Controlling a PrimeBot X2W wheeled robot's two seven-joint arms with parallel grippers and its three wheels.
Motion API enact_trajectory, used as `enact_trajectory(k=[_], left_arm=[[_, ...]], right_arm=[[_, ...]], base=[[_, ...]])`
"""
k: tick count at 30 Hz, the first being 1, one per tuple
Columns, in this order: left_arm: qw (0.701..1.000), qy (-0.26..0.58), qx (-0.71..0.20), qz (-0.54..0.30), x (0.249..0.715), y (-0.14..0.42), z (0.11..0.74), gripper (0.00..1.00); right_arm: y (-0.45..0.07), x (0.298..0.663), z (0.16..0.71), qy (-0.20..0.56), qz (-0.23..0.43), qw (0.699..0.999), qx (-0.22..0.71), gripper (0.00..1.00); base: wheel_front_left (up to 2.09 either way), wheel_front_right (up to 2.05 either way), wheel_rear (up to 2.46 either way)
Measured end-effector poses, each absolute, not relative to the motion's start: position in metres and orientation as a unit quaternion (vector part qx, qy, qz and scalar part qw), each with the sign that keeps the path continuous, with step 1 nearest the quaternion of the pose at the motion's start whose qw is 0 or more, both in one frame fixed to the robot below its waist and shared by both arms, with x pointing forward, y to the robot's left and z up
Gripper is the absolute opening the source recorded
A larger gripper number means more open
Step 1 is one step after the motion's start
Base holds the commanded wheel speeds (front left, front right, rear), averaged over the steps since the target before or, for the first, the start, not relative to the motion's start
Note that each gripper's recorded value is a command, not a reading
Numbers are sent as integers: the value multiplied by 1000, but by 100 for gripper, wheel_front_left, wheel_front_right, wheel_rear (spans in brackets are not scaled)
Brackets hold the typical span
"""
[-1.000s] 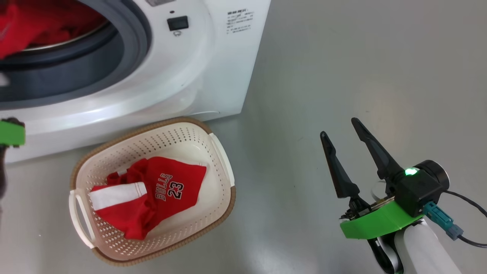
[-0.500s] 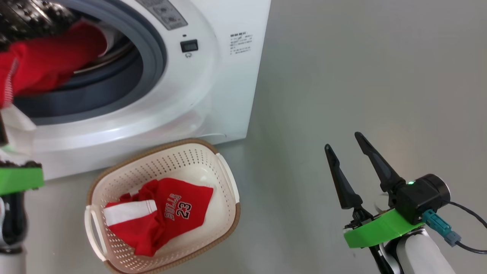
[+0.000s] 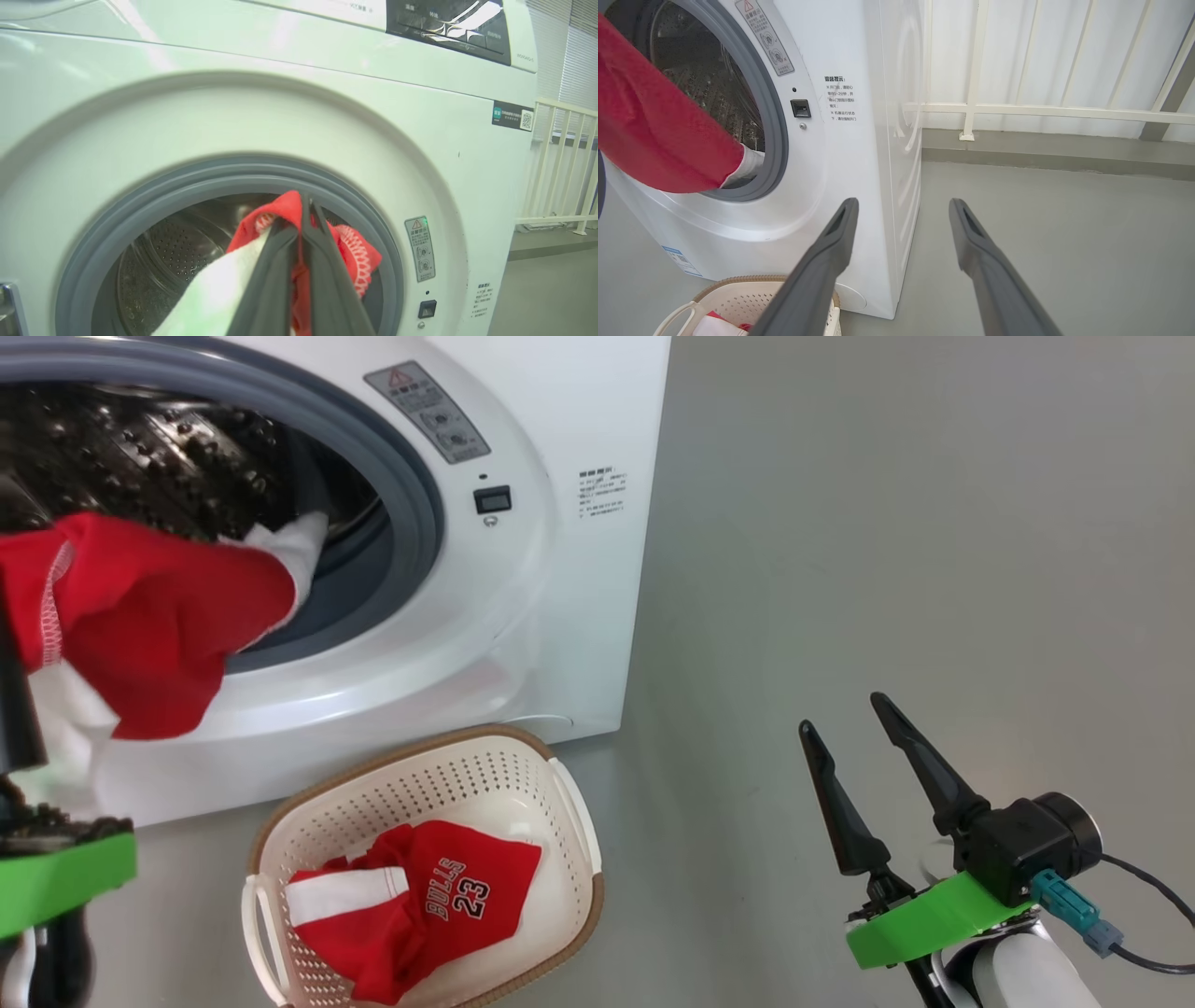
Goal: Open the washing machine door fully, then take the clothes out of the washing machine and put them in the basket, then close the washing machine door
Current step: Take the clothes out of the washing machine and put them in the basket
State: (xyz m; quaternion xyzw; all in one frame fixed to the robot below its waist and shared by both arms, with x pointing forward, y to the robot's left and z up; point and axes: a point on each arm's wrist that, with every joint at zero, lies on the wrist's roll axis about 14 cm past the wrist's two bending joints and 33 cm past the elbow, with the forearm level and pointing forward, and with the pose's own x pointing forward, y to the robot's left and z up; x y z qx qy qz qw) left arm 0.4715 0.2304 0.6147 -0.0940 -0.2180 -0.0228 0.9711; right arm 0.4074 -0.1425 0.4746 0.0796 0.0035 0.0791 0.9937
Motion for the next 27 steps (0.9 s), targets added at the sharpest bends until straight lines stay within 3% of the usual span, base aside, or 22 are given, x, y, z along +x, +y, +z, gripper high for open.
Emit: enact_trajectory(k=[11,27], left_arm=[[955,-284,-86,-28,438,228,655,0],[986,-57,-153,-14,467,216,498,0]], right_arm=[[-140,408,479,-2,82,993,80,100],[-138,419,446,38,83,992,85,100]], base=[[0,0,0],[0,0,0]])
